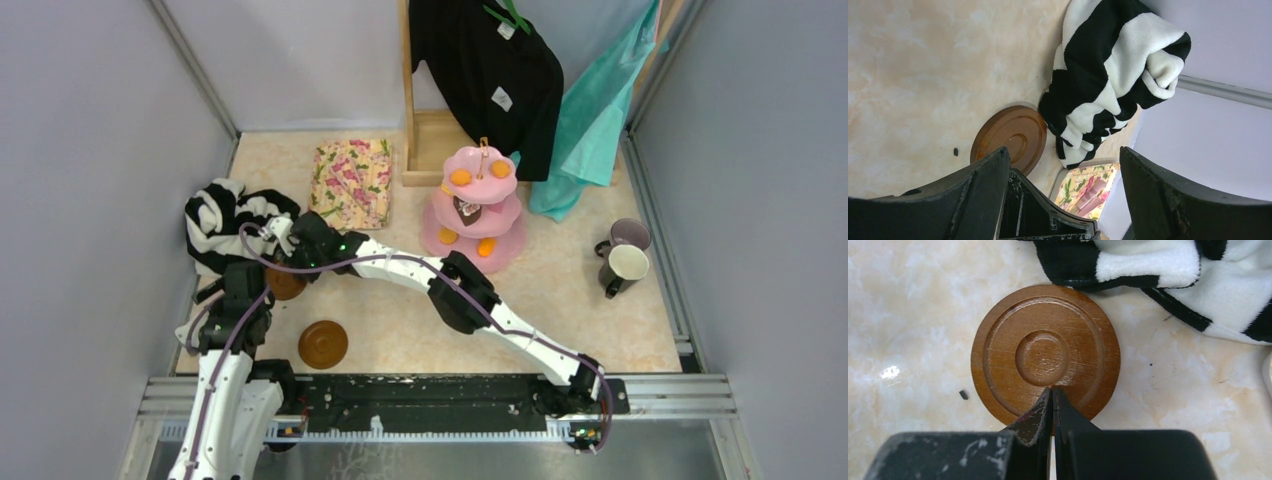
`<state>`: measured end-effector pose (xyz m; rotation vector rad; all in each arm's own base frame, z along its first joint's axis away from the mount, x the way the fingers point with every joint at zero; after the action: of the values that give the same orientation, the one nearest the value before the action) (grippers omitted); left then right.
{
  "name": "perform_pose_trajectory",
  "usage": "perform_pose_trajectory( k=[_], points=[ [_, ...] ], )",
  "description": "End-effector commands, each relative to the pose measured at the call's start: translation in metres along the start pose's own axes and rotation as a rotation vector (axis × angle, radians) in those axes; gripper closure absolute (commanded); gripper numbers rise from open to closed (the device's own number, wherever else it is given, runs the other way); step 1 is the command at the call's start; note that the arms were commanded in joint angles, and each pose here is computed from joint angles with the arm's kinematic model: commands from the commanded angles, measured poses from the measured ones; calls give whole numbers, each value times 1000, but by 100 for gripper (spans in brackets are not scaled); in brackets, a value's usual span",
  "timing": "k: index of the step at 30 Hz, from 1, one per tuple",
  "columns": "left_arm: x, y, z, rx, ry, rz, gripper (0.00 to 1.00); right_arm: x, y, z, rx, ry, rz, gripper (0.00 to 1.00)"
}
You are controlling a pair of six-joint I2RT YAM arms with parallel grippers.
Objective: Serve the afternoon tea
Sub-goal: Move the coaster to the center of the board.
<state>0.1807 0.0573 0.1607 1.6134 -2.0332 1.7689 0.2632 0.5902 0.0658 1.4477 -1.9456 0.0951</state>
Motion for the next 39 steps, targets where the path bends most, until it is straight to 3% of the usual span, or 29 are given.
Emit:
perform_pose_trajectory(
  k=[1,21,39],
  points=[
    [4,-2,-12,14,-45,-1,15,3,-24,38,18,144,161,98],
    [5,0,-11,11,-38,2,15,25,-69,86,10,327,400,96],
    [3,1,-9,-9,-35,10,15,79,-99,130,-159,407,520,97]
  ],
)
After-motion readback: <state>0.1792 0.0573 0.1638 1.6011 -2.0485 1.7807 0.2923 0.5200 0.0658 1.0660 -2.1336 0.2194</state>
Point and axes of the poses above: each gripper's point midway between its finger pads, its own x axis back along the fingers, its own y axis along the line the jaws close on, z = x × y, the point moved 5 cm from there along x, back along the fingers, and after that the axes turned 15 degrees about -x, right-handed, at the moved point
